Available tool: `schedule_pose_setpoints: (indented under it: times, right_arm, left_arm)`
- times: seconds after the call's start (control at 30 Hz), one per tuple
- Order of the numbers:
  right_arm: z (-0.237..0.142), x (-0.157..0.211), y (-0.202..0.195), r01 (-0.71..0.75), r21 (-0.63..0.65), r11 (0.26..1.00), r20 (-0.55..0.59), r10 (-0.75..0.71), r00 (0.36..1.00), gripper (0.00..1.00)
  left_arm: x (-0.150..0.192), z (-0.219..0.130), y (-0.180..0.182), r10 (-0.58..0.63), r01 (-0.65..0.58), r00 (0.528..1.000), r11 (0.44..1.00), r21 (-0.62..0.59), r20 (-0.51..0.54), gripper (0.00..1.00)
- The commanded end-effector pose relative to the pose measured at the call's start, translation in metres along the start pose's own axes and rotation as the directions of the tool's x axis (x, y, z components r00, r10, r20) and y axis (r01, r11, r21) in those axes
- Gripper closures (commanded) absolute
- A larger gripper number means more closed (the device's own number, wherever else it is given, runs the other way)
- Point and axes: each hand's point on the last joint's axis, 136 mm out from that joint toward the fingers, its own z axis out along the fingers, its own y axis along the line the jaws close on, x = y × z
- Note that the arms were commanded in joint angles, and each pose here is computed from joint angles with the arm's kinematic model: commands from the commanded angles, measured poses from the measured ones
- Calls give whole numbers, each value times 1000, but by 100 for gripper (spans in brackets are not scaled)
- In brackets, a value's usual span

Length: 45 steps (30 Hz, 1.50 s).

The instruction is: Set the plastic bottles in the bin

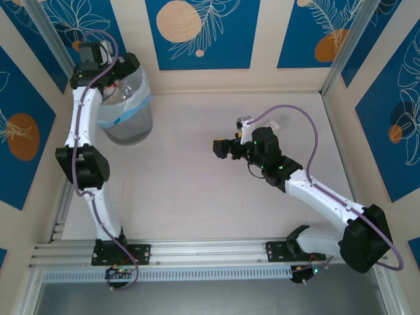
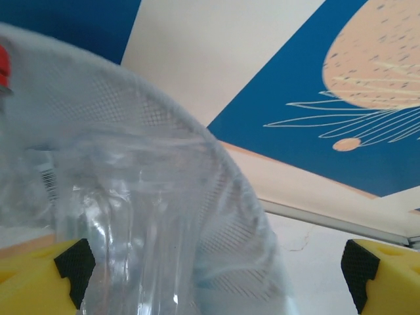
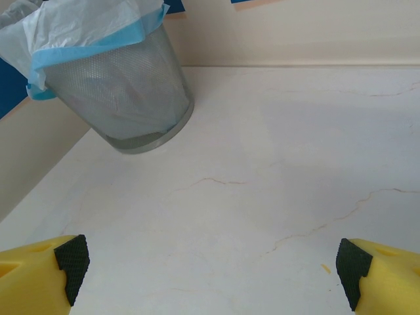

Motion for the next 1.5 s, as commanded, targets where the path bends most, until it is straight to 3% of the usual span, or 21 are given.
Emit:
schedule_pose_setpoints:
  times: [0.0, 0.17, 0.37, 0.57, 0.7, 0.83, 1.03, 1.27, 1.47]
  right_arm:
    - [-4, -16, 4, -7, -4, 1000, 32, 7, 999, 1]
    - [-5, -15, 2, -11, 4, 1000, 32, 11, 999, 1]
    - [-9, -19, -14, -28, 83, 996, 61, 22, 998, 1]
    - [-20, -21, -74, -273, 189, 943, 97, 259, 961, 1]
    - [-27, -17, -122, -457, 258, 851, 145, 433, 890, 0]
    - [-27, 2, -157, -569, 394, 722, 146, 562, 814, 0]
    - [-32, 25, -193, -597, 596, 537, 188, 630, 754, 1]
    - [-16, 37, -224, -590, 677, 440, 183, 676, 714, 1]
    - [14, 38, -237, -546, 714, 439, 124, 688, 715, 1]
  left_arm:
    - [3, 13, -5, -32, 34, 999, 998, 61, -33, 1]
    - [5, 21, 1, -24, 26, 999, 999, 48, -49, 1]
    - [-16, -20, -20, 47, -47, 999, 997, 53, 10, 1]
    - [-30, -75, -51, 79, -85, 994, 992, 89, 74, 1]
    - [-17, -100, -68, 59, -73, 994, 986, 153, 93, 1]
    - [6, -119, -81, 45, -67, 992, 980, 190, 118, 1]
    - [48, -146, -95, -5, -27, 992, 970, 243, 130, 1]
    - [147, -163, -130, -74, 58, 997, 923, 380, 28, 1]
    - [208, -163, -125, -16, 34, 998, 934, 355, -56, 1]
